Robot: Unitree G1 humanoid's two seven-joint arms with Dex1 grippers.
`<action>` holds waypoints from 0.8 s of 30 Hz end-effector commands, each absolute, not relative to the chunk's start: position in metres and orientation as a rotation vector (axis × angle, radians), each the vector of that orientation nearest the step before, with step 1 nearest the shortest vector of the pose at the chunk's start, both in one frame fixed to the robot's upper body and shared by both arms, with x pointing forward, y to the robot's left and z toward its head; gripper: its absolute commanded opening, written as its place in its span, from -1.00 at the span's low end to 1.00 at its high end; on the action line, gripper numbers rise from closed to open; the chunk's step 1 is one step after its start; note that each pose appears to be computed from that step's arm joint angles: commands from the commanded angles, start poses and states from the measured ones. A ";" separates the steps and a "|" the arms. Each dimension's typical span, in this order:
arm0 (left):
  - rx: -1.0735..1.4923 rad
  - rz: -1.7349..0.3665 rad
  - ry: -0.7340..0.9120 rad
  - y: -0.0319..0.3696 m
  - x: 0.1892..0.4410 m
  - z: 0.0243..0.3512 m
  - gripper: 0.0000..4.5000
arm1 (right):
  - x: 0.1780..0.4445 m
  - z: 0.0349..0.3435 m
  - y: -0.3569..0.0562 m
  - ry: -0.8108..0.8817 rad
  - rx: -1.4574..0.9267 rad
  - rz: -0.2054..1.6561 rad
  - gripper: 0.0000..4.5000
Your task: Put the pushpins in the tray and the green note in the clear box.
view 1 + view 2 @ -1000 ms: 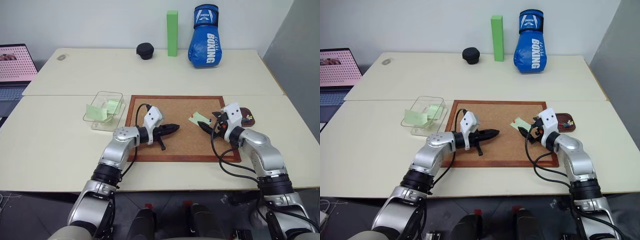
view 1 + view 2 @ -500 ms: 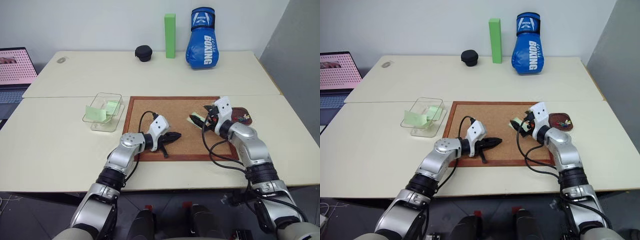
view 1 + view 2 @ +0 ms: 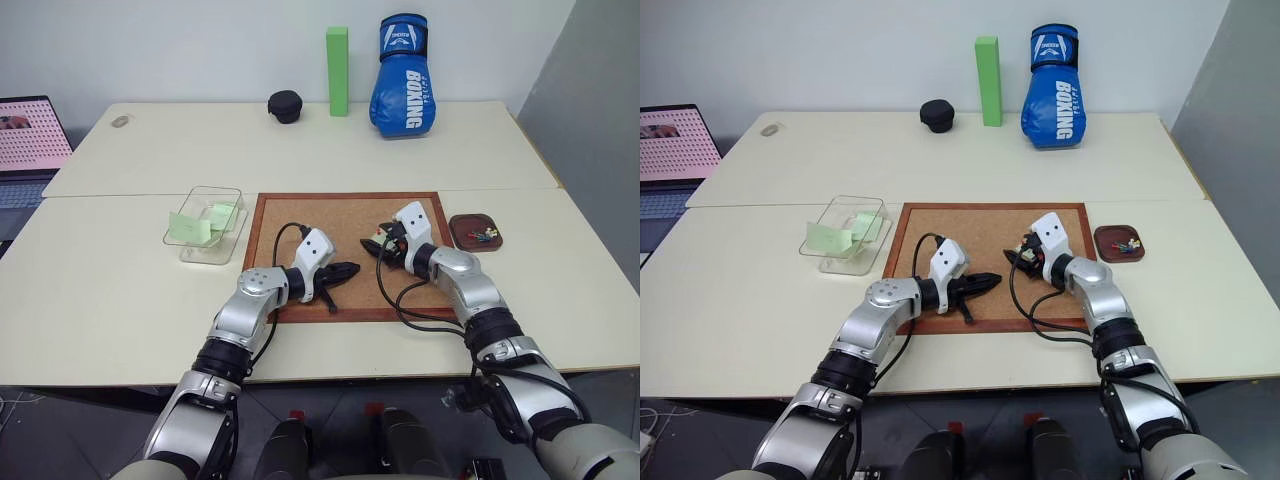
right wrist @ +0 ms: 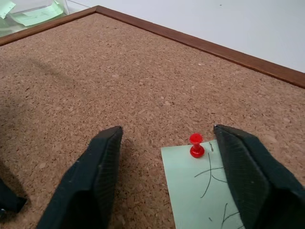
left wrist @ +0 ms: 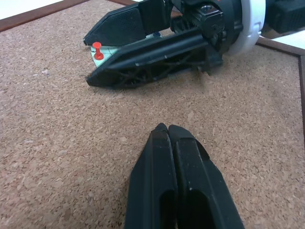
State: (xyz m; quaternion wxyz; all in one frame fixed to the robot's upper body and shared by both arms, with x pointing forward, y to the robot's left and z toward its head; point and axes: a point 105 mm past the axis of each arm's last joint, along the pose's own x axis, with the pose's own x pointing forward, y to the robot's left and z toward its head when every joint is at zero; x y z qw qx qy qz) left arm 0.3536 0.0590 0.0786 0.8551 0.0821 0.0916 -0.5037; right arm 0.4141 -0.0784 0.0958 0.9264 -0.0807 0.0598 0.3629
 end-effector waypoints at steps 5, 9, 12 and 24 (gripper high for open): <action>0.159 -1.052 0.234 0.060 0.346 0.066 -1.00 | 0.423 0.109 -0.079 0.087 -0.089 0.713 -0.39; 0.154 -1.053 0.235 0.058 0.344 0.066 -1.00 | 0.424 0.110 -0.082 0.089 -0.085 0.702 -0.77; 0.155 -1.054 0.235 0.058 0.343 0.065 -1.00 | 0.424 0.110 -0.082 0.087 -0.086 0.704 -1.00; 0.155 -1.063 0.250 0.058 0.343 0.063 -1.00 | 0.411 0.159 -0.078 -0.078 -0.061 0.741 -1.00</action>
